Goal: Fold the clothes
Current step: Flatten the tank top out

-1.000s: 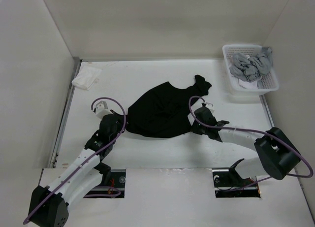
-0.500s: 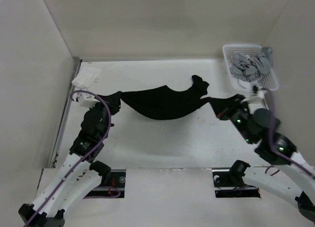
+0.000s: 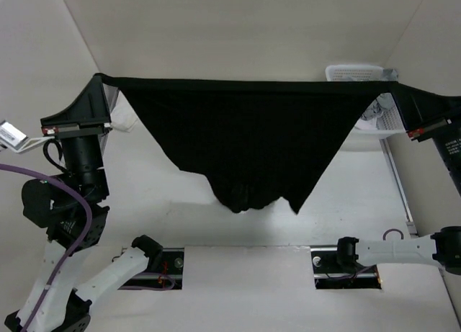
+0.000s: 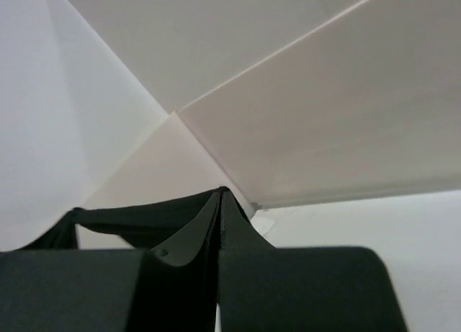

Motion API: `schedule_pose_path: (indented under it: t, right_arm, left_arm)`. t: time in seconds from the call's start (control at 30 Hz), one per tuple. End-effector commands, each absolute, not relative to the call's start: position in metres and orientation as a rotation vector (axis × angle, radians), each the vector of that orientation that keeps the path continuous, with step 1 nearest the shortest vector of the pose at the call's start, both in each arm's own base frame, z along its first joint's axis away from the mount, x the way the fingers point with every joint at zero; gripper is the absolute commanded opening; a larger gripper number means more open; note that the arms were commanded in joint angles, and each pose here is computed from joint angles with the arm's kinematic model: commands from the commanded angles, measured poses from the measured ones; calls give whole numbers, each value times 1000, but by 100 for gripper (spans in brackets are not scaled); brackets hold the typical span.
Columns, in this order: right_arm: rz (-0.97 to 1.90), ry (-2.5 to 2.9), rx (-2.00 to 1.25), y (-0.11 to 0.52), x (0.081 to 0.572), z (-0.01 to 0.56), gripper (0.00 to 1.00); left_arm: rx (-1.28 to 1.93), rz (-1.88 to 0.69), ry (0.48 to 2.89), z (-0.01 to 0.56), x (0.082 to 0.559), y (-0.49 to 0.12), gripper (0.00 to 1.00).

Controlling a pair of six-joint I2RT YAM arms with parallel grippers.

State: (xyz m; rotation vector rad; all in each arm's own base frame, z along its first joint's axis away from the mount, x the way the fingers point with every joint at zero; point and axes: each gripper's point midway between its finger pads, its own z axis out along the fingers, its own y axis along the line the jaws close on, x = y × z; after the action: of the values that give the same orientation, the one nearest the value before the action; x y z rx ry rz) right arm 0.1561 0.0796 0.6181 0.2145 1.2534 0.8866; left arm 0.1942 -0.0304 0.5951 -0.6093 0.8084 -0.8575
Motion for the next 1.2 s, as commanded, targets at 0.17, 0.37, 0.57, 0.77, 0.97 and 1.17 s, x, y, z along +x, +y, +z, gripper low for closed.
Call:
schedule_pose_path:
  t: [0.17,0.37,0.57,0.77,0.97,1.17]
  right_arm:
    - [543,1249,131,128,209,603,0]
    - [604,1455,151,154,325,513,0]
    - [606,1515,193,141,442,495,0]
    - [627,1386,195,135,461,569,0]
    - [663,1241,180,126,420,640,0]
    - [646,1305,167,123,402,616,0]
  left_arm:
    - [-601,-643,889,583,253,-41,2]
    - [-680,-433,1116,481,369,-45,2]
    - [-675,-416,1207,466,460,-43,2]
    - [-631,-475,1119,537,477,-26,2]
    - [-587,-497,989,602,443,-9,2]
    - [-597,-473,987,590,423,3,2]
